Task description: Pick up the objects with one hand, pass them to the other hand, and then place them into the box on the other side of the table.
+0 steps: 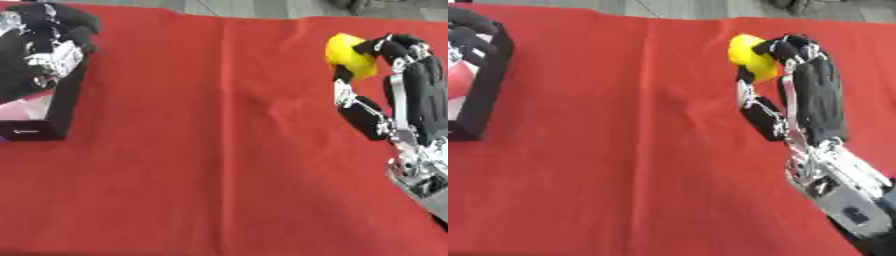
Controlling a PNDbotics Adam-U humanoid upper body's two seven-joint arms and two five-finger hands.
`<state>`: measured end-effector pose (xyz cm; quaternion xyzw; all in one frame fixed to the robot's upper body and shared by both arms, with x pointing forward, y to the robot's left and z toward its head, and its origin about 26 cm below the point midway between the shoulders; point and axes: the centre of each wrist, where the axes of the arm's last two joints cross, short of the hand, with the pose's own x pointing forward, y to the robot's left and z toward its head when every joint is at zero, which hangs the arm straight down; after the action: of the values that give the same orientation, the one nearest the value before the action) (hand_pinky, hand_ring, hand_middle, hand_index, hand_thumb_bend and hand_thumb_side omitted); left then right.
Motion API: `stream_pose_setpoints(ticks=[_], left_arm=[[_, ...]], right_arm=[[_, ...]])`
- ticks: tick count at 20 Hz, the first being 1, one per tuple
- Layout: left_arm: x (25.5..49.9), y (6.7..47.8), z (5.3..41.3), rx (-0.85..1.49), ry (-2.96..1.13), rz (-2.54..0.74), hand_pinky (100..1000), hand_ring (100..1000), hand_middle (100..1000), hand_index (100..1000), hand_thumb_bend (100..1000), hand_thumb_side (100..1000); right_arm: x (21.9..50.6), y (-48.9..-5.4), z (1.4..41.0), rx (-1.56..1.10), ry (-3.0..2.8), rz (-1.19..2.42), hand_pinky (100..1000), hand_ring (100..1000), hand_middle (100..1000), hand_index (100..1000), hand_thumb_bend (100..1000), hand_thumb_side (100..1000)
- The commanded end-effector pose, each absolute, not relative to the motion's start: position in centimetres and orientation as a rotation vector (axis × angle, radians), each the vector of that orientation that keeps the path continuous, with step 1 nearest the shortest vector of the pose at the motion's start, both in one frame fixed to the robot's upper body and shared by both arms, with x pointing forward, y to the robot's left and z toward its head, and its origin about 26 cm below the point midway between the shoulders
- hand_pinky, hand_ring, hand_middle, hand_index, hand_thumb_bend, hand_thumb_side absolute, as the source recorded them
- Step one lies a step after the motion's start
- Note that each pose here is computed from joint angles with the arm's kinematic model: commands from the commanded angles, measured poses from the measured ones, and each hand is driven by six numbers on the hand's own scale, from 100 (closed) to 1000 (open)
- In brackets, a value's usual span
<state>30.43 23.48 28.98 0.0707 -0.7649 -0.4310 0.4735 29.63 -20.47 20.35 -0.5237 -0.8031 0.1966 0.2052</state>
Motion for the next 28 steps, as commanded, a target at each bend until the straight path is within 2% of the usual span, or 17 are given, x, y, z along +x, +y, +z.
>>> stream_pose_setpoints(ticks=[1,6,13,17,18,21,24,26,28], left_arm=[[29.9,24.0,30.6,0.243,-1.831,-1.146,723,736,750,801,100,569],[29.7,23.8,31.7,0.300,-1.785,-1.264,735,746,759,806,100,549],[29.6,22.2,31.6,0.315,-1.686,-1.512,760,769,798,867,100,643],[29.6,21.2,31.7,0.308,-1.649,-1.636,773,780,808,874,100,601],[29.6,20.9,31.7,0.316,-1.644,-1.659,778,786,815,875,100,555],[29.5,19.8,31.8,0.348,-1.627,-1.713,790,799,836,883,100,549],[29.4,18.7,31.5,0.391,-1.611,-1.744,797,803,840,891,100,507],[29.3,17.9,31.2,0.417,-1.601,-1.752,797,803,840,901,100,511],[29.2,17.2,30.8,0.420,-1.589,-1.768,796,800,837,913,100,556]], right_arm=[[29.3,-19.4,21.0,-1.614,-2.311,0.423,669,615,432,453,123,100],[28.7,-17.7,19.8,-1.574,-2.407,0.537,695,603,437,461,134,100],[28.0,-15.8,18.9,-1.459,-2.510,0.704,754,602,444,471,139,100],[27.8,-15.0,18.7,-1.410,-2.545,0.792,803,598,449,478,149,100],[27.7,-14.8,18.7,-1.404,-2.553,0.816,816,596,450,481,150,100],[27.6,-14.3,19.0,-1.400,-2.575,0.882,844,594,453,486,153,100],[27.5,-13.9,19.0,-1.399,-2.582,0.932,877,592,455,491,159,100],[27.4,-13.6,18.9,-1.391,-2.583,0.965,887,592,456,492,162,100],[27.3,-13.3,18.8,-1.373,-2.586,0.989,889,592,456,492,165,100]])
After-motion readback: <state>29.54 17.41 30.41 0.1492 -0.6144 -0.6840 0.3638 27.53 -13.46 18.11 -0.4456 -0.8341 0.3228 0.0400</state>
